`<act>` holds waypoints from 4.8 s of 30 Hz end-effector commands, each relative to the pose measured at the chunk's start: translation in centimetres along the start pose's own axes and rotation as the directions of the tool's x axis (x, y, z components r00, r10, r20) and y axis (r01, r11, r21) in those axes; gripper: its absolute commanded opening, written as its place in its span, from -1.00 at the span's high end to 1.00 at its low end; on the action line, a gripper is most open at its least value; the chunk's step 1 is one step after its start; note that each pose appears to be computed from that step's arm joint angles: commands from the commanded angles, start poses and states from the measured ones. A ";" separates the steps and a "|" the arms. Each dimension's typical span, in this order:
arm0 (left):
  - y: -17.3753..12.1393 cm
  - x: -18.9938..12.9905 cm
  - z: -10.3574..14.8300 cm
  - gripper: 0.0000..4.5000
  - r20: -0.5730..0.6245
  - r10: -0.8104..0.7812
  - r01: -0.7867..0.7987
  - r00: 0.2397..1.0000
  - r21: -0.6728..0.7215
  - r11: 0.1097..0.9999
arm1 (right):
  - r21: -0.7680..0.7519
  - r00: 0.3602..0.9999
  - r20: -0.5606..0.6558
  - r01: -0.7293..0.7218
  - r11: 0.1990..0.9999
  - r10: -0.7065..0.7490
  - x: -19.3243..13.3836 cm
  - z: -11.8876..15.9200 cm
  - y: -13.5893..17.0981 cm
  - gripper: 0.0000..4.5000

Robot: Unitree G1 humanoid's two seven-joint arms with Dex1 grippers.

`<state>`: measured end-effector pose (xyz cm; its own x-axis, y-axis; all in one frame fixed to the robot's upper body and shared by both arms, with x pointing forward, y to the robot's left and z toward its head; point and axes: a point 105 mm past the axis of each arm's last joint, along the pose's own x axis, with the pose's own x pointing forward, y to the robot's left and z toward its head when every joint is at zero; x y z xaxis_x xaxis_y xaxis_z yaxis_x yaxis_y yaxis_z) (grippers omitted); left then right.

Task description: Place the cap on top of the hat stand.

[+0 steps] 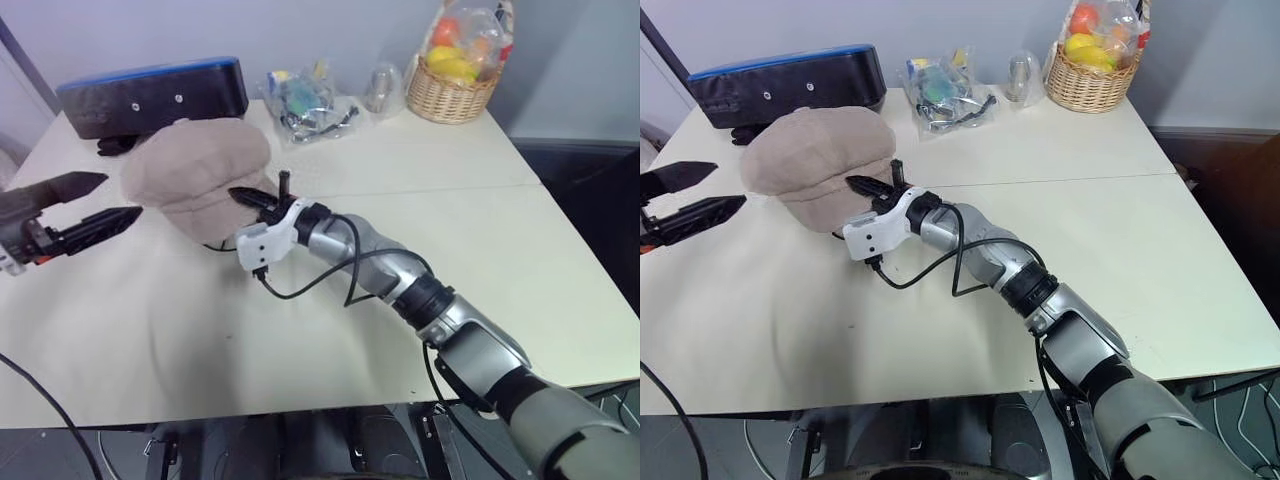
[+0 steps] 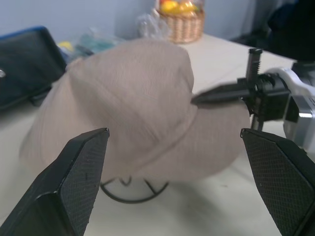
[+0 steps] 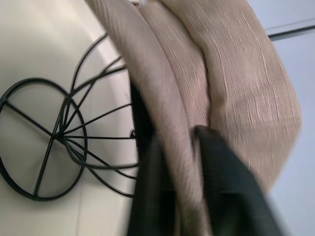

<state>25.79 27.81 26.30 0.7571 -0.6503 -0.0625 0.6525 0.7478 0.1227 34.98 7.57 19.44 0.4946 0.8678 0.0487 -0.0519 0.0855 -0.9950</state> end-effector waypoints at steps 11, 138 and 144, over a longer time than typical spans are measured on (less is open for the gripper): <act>-2.7 1.6 0.9 -1.00 -0.035 -0.137 0.140 0.990 0.098 0.985 | 0.013 0.996 0.083 0.006 1.000 -0.007 -3.7 1.4 -0.9 -0.99; -3.9 3.4 -7.9 0.96 0.318 0.052 -0.322 0.947 0.929 0.182 | 0.970 0.954 0.158 -0.199 0.142 0.257 -21.9 -1.5 -8.0 -1.00; -2.6 3.6 -8.8 0.96 0.273 0.024 -0.273 0.962 0.948 0.166 | 0.970 0.953 0.158 -0.199 0.142 0.257 -21.8 -1.5 -7.9 -1.00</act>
<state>27.22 24.78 16.94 0.7503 -0.6259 0.2130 -0.1255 0.1815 0.9754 26.27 -13.07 25.45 0.3296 0.9196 -0.2139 -0.9430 0.3319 -0.0261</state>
